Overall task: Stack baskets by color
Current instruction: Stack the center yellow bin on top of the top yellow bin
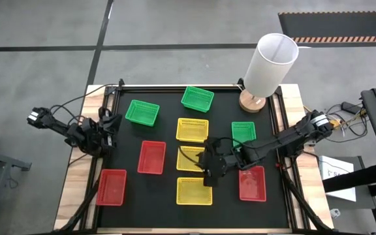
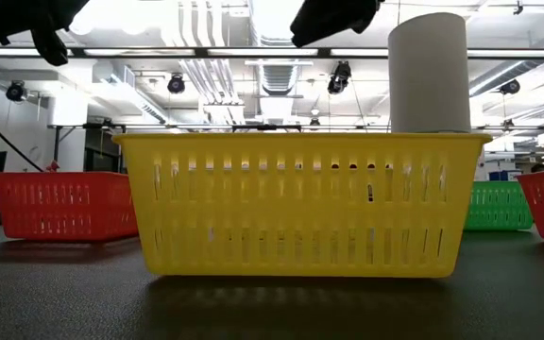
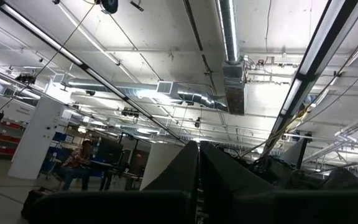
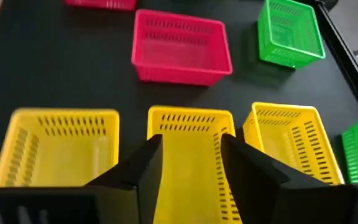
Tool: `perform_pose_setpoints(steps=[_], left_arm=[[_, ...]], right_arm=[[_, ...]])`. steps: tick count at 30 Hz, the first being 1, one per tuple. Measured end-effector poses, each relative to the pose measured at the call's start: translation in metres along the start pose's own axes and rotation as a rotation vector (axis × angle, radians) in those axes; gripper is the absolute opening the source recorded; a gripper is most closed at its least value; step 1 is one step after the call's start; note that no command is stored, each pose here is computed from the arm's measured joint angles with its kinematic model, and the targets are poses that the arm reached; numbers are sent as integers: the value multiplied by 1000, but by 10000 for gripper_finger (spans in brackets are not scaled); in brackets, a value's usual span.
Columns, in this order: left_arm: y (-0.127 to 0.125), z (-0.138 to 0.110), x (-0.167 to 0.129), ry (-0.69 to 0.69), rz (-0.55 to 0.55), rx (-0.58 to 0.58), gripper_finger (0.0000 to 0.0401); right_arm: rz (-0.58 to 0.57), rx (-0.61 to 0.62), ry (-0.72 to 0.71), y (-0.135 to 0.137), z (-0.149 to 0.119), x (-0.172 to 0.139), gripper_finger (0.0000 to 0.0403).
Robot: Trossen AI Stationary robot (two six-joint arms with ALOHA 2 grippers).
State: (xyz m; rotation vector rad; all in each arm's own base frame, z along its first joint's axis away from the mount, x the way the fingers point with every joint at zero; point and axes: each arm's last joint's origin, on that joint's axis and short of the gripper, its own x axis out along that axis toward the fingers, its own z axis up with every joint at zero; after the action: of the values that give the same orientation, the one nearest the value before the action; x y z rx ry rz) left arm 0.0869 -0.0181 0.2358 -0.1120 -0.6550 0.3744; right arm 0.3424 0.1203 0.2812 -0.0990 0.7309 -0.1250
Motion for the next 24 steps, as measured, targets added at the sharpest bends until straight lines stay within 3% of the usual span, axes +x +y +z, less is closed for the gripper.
perform_pose_setpoints(steps=[8,15,21,24], left_arm=[[-2,-3,1,18,-6,15,0],[-4,5,5,-25,-40,-214,0],[-7,4,5,-27,-131,-289,0],[-8,3,5,-17,-139,-307,0]], right_arm=[[22,-41,-3,10,-10,7,169],[20,-67,-49,8,-10,14,169],[16,-165,-63,11,-12,25,169],[34,-98,-95,8,-2,21,169]])
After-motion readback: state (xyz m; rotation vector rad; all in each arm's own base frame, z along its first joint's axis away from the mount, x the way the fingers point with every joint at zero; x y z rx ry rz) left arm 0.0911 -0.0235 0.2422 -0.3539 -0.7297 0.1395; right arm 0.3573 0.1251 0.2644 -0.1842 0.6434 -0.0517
